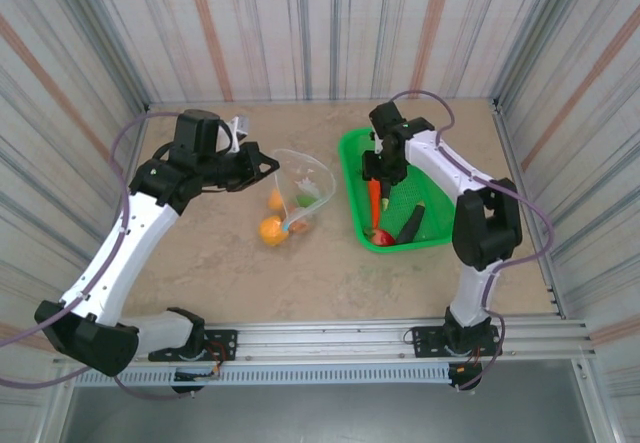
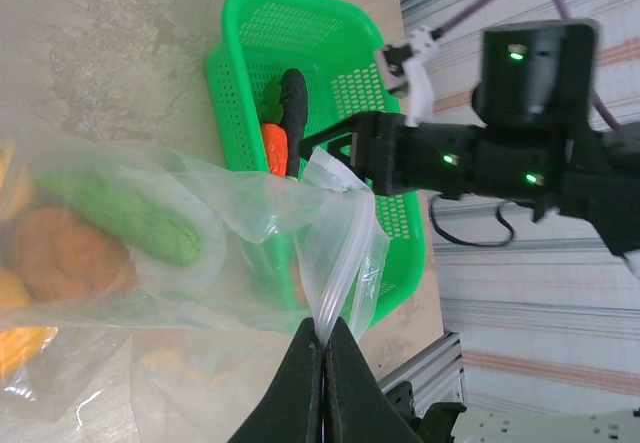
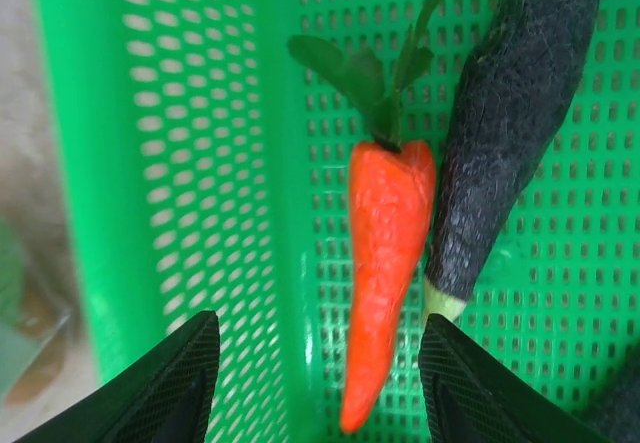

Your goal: Place the food in the zip-top bag and seal the zipper

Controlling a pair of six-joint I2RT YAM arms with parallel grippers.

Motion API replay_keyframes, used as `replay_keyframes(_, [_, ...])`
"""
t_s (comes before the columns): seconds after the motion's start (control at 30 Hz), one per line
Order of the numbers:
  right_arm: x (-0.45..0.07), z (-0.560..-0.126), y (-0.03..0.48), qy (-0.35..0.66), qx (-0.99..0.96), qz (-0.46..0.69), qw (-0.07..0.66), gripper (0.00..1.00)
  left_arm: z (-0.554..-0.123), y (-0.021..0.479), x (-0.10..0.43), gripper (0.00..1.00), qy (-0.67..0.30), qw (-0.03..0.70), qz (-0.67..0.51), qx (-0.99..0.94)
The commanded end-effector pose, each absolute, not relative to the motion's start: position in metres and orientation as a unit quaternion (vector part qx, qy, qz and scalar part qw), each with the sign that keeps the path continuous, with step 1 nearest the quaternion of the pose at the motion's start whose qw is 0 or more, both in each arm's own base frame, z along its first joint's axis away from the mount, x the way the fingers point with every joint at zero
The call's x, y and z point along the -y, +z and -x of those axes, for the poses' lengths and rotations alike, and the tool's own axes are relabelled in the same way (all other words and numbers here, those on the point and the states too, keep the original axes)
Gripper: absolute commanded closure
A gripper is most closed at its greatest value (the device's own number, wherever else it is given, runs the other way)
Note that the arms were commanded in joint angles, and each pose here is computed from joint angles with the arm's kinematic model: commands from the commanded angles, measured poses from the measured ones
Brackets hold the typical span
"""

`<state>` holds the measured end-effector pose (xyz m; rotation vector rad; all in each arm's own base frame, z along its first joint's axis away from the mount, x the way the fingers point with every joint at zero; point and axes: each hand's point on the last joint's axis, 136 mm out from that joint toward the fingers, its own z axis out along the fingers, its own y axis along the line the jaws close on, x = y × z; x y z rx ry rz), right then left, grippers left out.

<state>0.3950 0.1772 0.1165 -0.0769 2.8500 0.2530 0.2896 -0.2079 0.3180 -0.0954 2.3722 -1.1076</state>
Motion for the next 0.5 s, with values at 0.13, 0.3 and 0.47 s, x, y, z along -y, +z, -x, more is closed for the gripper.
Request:
replay_keyframes(0.13, [-0.17, -0.414, 0.091, 0.044, -0.992, 0.033, 0.11, 0.45, -0.283, 0.326, 0.205, 1.0, -0.402, 0.291, 0.008, -0.868])
replay_keyframes(0.3, [-0.166, -0.423, 0.077, 0.008, -0.994, 0.044, 0.103, 0.46, -0.281, 0.328, 0.204, 1.0, -0.396, 0.299, 0.001, -0.868])
replay_keyframes(0.47, [-0.162, -0.425, 0.066, -0.015, -0.994, 0.055, 0.089, 0.46, -0.282, 0.327, 0.204, 1.0, -0.39, 0.301, -0.001, -0.87])
